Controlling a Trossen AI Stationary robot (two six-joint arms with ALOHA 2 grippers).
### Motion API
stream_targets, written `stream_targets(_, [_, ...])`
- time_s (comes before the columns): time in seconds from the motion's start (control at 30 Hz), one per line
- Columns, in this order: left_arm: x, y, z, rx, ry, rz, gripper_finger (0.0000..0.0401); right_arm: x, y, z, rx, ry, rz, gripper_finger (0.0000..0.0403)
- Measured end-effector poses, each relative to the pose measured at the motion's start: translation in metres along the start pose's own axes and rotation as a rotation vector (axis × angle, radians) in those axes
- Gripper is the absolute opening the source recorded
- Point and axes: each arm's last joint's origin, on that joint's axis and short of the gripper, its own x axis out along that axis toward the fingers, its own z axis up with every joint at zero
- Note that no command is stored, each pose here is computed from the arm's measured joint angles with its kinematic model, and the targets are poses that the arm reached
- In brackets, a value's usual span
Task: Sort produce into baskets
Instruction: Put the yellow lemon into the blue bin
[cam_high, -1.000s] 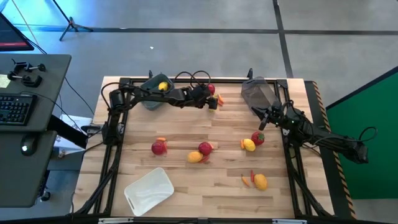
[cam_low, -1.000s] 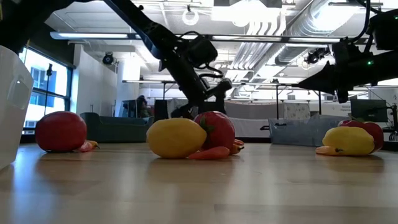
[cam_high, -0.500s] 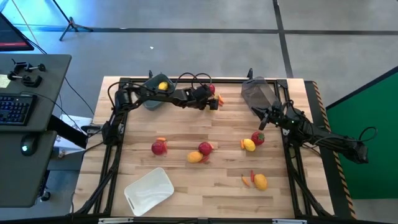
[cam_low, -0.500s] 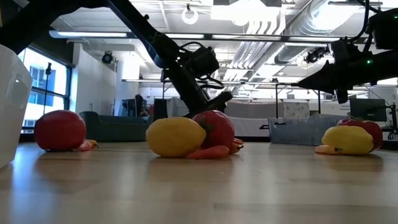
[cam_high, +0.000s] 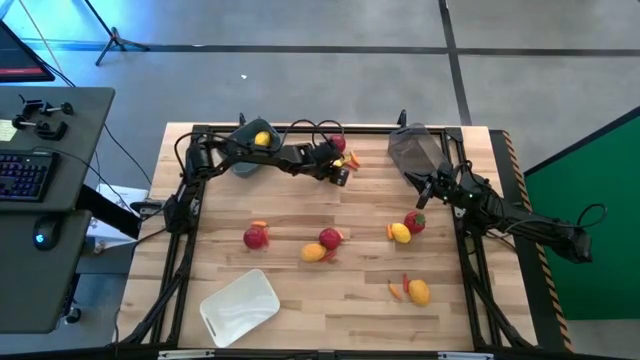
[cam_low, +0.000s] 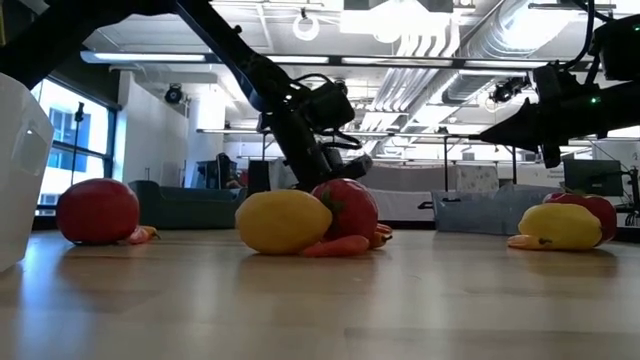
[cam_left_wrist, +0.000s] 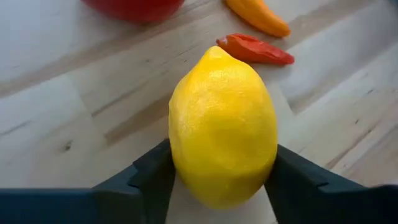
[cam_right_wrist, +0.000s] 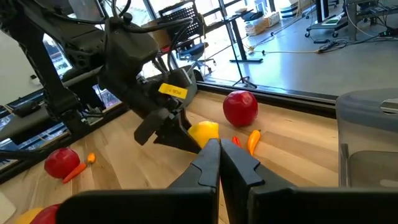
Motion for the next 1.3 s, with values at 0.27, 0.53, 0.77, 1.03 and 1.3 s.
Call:
stream_targets(0.27, [-0.03,-0.003,0.008,0.1,-0.001,0.005,0.0139,0.0,0.0,0.0,0.0,0.0,0.0,0.0])
stream_targets(0.53, [-0.102,0.006,0.014,0.118,-0.014,0.187,0.0139,0.0,0.0,0.0,0.0,0.0,0.0,0.0])
stream_targets(0.77, [-0.145,0.054,-0.004,0.013,-0.031,0.255,0.0139,0.0,0.0,-0.001,-0.001,0.007,-0.003,0.0])
stream_targets(1.03, [-0.178,0.116,-0.034,-0.145,-0.046,0.316,0.0139,0.0,0.0,-0.001,-0.001,0.007,-0.003,0.0])
stream_targets(1.3, [-0.177,0.157,-0.035,-0.059,0.038,0.343,0.0138,0.0,0.0,-0.001,-0.001,0.007,-0.003,0.0])
